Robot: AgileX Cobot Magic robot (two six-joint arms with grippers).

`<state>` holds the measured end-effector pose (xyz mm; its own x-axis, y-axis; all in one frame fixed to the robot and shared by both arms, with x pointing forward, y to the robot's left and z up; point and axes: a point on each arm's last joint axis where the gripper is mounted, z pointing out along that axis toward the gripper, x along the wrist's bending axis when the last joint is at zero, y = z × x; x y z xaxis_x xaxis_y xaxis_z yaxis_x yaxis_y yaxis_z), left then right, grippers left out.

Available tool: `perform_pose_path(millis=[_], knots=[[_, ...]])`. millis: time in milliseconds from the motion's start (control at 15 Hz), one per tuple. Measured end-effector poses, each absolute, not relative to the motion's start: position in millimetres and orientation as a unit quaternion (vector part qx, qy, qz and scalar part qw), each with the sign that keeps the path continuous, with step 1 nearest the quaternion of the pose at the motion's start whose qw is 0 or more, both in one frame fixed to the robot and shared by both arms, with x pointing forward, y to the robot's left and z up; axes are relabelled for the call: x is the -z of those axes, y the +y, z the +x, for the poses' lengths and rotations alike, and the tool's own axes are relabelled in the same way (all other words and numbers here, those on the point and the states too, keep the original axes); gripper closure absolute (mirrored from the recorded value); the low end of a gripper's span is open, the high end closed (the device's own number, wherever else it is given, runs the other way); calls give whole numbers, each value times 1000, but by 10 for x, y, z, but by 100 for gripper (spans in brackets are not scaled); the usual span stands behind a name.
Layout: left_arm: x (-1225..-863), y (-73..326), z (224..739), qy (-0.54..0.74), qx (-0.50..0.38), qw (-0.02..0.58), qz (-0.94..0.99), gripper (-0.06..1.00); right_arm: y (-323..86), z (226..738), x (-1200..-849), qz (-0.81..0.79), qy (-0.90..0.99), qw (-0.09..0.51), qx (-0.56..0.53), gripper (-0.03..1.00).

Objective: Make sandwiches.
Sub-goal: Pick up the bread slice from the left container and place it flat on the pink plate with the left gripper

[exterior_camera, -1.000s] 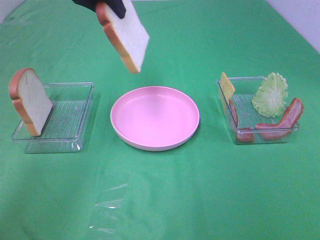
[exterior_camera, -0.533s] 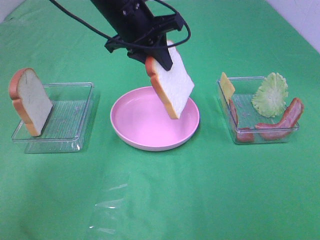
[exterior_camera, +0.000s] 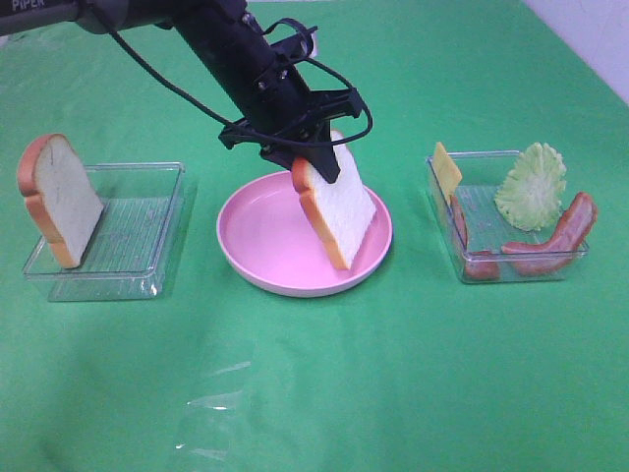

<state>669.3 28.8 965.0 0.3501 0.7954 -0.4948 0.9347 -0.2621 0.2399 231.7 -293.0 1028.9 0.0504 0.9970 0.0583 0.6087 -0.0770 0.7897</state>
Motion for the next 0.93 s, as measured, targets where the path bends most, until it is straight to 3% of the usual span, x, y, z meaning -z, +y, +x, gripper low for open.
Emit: perform_pose_path(millis=[467,533,667,800,933], knots=[[-9467,279,6714,558,145,237,782,69,-2930,2317,-10289,659,609,301,-322,7],[-9456,288,6718,559,140,232,783,60,-2930,2317,-10289,659,609,301,-322,7],[-9422,323,6732,569,124,217,784,21,-2930,2317,-10289,659,609,301,-322,7],[-9443,349,6754,569,107,208,788,-2,-2930,2317,-10289,659,609,301,-322,7],[-9563,376,6800,570,80,201,792,-4,-2930,2317,-10289,659,609,301,-322,7]])
